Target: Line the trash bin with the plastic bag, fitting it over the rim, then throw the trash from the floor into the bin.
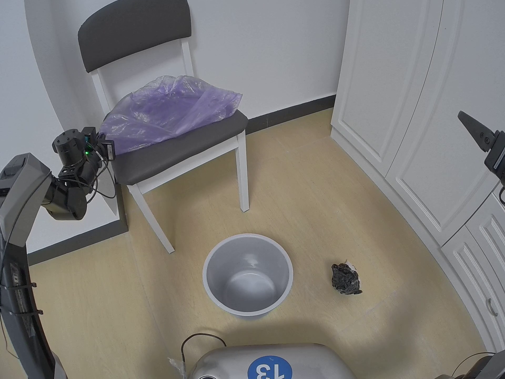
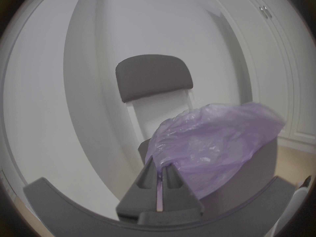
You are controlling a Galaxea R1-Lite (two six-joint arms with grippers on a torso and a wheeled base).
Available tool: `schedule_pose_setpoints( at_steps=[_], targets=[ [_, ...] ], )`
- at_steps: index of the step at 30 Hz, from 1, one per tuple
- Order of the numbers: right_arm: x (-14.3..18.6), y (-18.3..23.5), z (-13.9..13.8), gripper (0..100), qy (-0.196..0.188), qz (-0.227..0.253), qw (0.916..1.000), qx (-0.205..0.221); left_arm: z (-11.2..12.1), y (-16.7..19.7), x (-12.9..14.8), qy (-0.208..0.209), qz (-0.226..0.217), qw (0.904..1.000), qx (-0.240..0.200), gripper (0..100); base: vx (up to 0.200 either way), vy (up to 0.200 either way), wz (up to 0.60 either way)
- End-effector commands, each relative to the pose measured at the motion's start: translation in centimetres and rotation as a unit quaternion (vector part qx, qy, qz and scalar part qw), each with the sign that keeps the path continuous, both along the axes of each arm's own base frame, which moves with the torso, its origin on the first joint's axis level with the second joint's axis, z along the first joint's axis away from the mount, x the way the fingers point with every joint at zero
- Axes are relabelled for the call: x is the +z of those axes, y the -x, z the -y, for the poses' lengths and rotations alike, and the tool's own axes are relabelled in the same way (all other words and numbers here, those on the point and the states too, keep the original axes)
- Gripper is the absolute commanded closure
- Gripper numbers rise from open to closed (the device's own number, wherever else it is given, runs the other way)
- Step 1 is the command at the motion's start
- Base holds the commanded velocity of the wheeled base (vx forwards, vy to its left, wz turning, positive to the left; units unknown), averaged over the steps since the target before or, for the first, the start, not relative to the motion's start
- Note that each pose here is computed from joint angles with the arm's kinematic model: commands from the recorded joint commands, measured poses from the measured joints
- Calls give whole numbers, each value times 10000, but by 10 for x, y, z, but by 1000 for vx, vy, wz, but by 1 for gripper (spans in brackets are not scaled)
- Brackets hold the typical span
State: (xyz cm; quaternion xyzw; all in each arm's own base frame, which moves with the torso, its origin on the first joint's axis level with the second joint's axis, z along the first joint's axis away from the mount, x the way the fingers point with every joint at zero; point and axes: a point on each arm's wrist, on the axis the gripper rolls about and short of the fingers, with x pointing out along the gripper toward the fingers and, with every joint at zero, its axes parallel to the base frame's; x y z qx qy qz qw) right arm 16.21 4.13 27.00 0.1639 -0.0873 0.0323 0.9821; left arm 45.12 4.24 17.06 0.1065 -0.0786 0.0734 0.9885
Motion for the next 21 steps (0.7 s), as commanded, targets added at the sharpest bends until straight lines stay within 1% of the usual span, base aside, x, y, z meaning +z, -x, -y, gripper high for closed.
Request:
schedule_pose_setpoints(
  at_steps=[1,3,6,8,9,11,12,13,17,20,21],
  targets=[
    [-17,-36,-43,0,-239,-185,9995,-131,43,53,64,219,391,9967,-680,100,0,0,0],
    [-27,-45,-53,0,-229,-186,9993,-244,50,65,76,242,437,9957,-777,100,0,0,0],
    [-38,-46,-61,0,-82,-167,9997,-139,60,86,90,254,464,9944,-917,100,0,0,0],
    [-39,-45,-62,0,-42,-139,9998,-102,64,93,94,256,493,9936,-979,100,0,0,0],
    [-38,-44,-63,0,-31,-92,9999,-77,71,103,96,308,476,9924,-1095,100,0,0,0],
    [-37,-44,-65,0,-27,-72,10000,-49,78,111,97,388,468,9911,-1186,100,0,0,0],
    [-36,-42,-68,0,-38,-38,10000,26,86,119,99,412,471,9894,-1311,100,0,0,0],
    [-36,-40,-69,0,-30,-52,10000,72,89,123,101,409,492,9888,-1348,100,0,0,0],
    [-43,-37,-69,0,34,-156,9998,110,92,131,106,382,447,9900,-1284,100,0,0,0],
    [-50,-36,-69,0,69,-276,9995,130,91,138,107,401,396,9913,-1185,100,0,0,0],
    [-62,-32,-67,0,176,-472,9986,161,89,143,105,405,328,9918,-1169,100,0,0,0]
  ],
)
